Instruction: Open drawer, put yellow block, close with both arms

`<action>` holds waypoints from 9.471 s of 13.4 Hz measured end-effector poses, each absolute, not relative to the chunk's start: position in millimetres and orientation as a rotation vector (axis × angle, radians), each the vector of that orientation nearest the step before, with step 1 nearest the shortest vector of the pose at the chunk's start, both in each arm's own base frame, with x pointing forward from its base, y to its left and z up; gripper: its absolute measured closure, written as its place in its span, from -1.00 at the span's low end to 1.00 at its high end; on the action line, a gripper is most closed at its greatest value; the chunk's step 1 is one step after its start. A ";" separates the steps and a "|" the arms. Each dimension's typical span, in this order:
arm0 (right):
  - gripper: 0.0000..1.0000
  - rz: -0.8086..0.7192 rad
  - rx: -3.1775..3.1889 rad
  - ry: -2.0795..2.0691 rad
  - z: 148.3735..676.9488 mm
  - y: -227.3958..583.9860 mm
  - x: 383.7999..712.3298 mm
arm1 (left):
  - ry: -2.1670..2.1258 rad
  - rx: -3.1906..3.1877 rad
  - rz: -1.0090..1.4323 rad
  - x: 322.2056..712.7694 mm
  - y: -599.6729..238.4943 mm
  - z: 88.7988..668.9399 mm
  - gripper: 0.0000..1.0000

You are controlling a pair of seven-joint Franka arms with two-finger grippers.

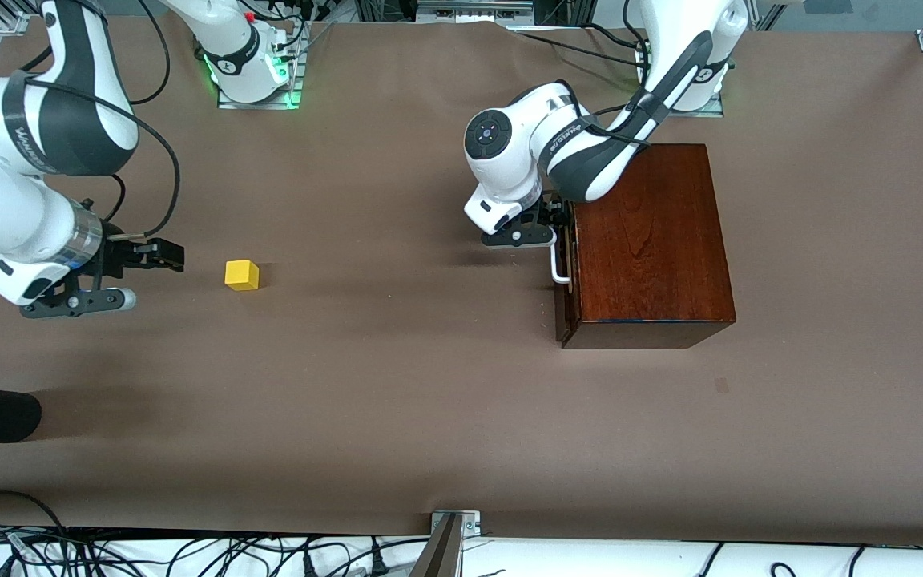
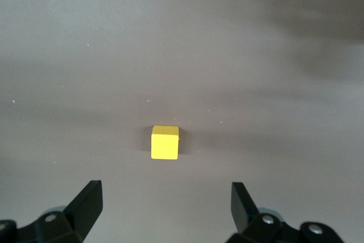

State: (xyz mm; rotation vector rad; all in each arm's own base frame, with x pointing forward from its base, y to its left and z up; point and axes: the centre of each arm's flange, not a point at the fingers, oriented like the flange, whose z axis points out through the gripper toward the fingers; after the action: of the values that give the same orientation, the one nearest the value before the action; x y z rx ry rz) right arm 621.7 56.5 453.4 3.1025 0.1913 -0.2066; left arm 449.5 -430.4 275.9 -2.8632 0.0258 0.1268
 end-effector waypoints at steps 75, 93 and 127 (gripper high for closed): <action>-0.10 0.240 2.360 1.923 395.3 649.4 404.5 | 0.034 -3.142 0.066 560.2 -45.6 580.2 -1.00; -0.10 0.259 2.095 2.160 339.2 661.5 415.5 | 0.045 -3.142 0.066 559.9 -49.2 580.2 -1.00; -1.00 0.436 2.988 1.245 610.0 245.6 664.6 | 0.481 -3.082 0.270 528.7 -137.6 572.5 -1.00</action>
State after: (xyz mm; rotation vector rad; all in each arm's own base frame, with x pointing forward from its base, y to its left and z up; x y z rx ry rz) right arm 664.6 245.6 610.0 2.9881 1.2452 0.4360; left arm 528.7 -137.6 572.5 -3.0822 0.4813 0.2702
